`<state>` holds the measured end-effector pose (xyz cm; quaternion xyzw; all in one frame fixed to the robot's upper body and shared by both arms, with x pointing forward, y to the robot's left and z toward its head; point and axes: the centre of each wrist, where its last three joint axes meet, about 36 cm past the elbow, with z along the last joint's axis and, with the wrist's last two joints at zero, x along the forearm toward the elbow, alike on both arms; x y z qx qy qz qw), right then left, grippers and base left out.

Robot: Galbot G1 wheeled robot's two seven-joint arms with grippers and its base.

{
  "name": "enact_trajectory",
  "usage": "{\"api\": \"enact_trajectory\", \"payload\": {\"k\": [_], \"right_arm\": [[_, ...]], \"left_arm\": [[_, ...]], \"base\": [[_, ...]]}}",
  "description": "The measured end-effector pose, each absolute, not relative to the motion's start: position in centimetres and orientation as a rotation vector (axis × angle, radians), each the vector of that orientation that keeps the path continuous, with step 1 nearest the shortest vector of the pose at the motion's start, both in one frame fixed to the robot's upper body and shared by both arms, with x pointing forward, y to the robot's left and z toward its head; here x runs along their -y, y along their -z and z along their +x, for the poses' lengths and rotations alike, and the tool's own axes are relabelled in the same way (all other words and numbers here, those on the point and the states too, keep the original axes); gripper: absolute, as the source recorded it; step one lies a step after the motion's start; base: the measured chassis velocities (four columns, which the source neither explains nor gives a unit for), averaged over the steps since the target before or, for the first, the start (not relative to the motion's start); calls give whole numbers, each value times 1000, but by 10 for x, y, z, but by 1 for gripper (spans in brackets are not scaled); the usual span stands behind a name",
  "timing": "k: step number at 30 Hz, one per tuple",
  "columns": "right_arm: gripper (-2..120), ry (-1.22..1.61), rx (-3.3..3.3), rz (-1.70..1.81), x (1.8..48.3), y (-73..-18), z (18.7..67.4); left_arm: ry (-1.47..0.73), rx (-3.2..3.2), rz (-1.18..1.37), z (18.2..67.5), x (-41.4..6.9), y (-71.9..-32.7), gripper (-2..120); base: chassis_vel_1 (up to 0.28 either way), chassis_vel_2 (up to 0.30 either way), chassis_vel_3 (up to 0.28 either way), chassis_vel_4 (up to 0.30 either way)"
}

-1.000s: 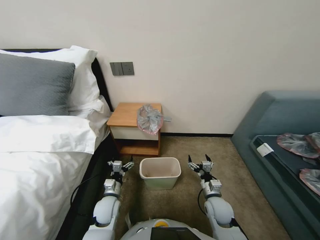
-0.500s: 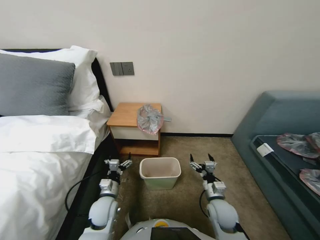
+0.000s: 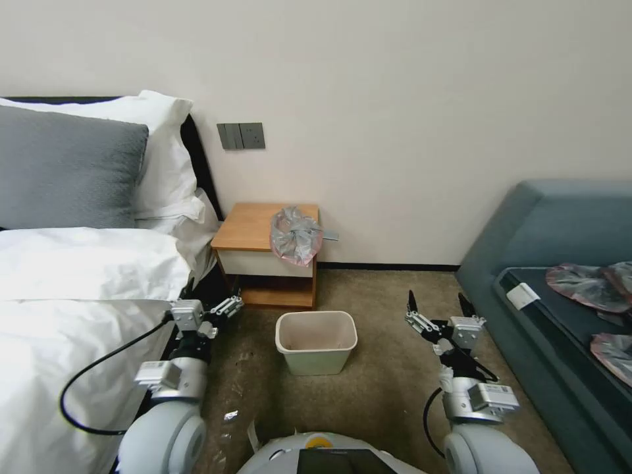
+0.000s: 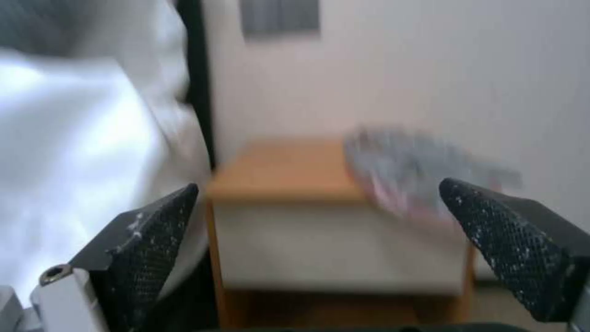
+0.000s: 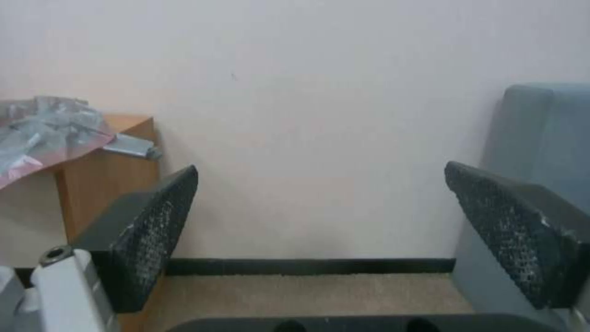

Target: Pick up the garbage bag from the table and place it over the trash can.

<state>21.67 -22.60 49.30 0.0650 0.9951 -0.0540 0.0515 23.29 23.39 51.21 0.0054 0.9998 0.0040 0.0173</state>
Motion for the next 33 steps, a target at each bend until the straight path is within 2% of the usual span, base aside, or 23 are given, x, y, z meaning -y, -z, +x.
{"api": "enact_trajectory", "payload": {"k": [11,17,22,30,33], "right_arm": [[100,-33,-3185,167,214,-480,230],[100,-285,-3123,111,226,-482,258],[100,-353,-3091,57,234,-482,280],[100,-670,-3079,-76,240,-472,355],[100,-849,-3059,-132,234,-476,400]], "left_arm": [[-15,-3126,-15,233,-235,-505,100],[19,-3098,-27,226,-234,-507,100],[42,-3098,-44,223,-236,-508,100],[76,-3071,-42,221,-239,-508,100],[83,-3075,-59,216,-240,-505,100]], "base": [[0,0,0,0],[0,0,0,0],[0,0,0,0],[0,0,0,0],[0,0,0,0]]}}
